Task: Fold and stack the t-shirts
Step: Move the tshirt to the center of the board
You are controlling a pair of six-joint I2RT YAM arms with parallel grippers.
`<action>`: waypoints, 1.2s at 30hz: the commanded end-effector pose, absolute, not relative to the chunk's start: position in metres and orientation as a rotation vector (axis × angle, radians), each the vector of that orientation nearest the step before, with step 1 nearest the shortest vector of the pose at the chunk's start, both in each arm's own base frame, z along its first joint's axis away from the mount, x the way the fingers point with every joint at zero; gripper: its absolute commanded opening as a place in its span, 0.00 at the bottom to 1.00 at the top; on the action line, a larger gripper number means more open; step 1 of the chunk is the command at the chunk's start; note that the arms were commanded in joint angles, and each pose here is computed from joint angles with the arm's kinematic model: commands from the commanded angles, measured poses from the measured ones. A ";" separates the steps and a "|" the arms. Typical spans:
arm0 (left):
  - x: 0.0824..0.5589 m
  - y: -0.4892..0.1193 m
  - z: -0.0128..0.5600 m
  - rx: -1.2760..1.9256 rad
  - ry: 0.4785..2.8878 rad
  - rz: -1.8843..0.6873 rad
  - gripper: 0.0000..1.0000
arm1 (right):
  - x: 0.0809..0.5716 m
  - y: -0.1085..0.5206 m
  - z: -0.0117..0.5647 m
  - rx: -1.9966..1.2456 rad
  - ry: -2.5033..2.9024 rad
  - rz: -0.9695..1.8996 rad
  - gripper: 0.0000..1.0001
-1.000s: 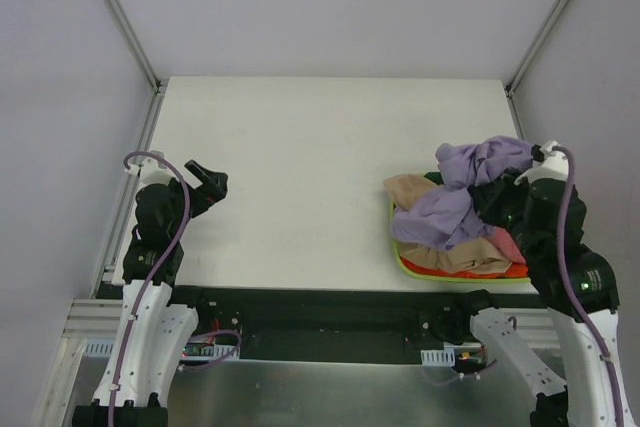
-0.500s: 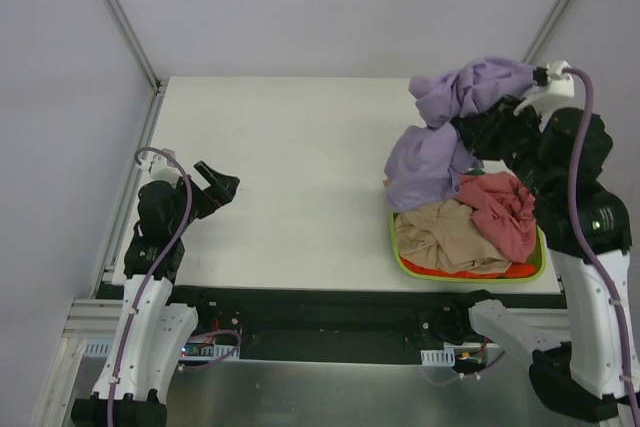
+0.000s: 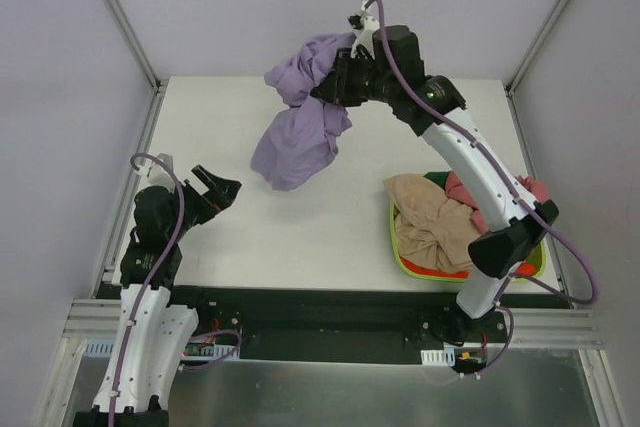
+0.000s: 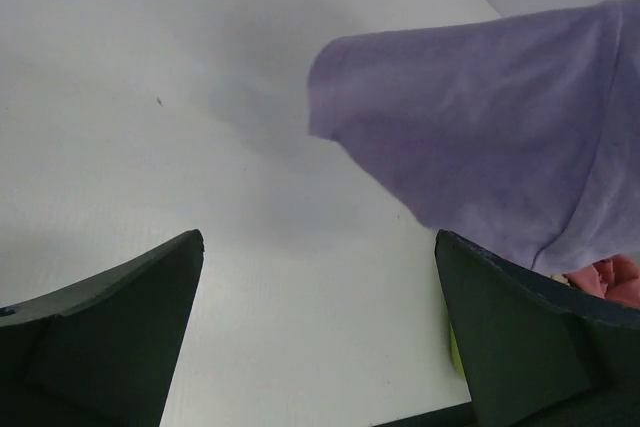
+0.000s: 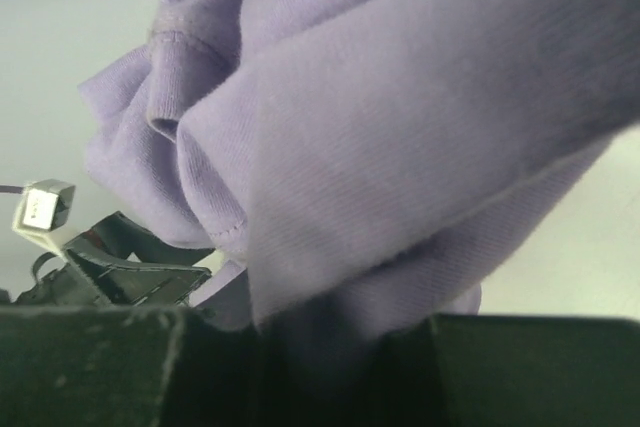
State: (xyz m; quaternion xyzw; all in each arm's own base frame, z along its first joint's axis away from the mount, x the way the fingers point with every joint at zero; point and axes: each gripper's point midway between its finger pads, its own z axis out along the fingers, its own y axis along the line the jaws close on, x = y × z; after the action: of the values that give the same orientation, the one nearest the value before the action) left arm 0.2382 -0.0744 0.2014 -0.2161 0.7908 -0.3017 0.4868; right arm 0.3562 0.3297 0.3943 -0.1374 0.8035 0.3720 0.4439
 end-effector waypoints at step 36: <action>0.231 -0.078 0.017 -0.777 2.661 -0.184 0.80 | 0.383 0.214 0.199 -0.330 2.194 0.496 0.96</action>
State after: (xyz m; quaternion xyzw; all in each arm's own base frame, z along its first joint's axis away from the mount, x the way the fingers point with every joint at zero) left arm 0.2255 -0.0815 0.0246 -0.2682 0.9387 -0.1093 0.1872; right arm 0.3730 0.2160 0.1832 -0.1268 0.8953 0.2063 0.3738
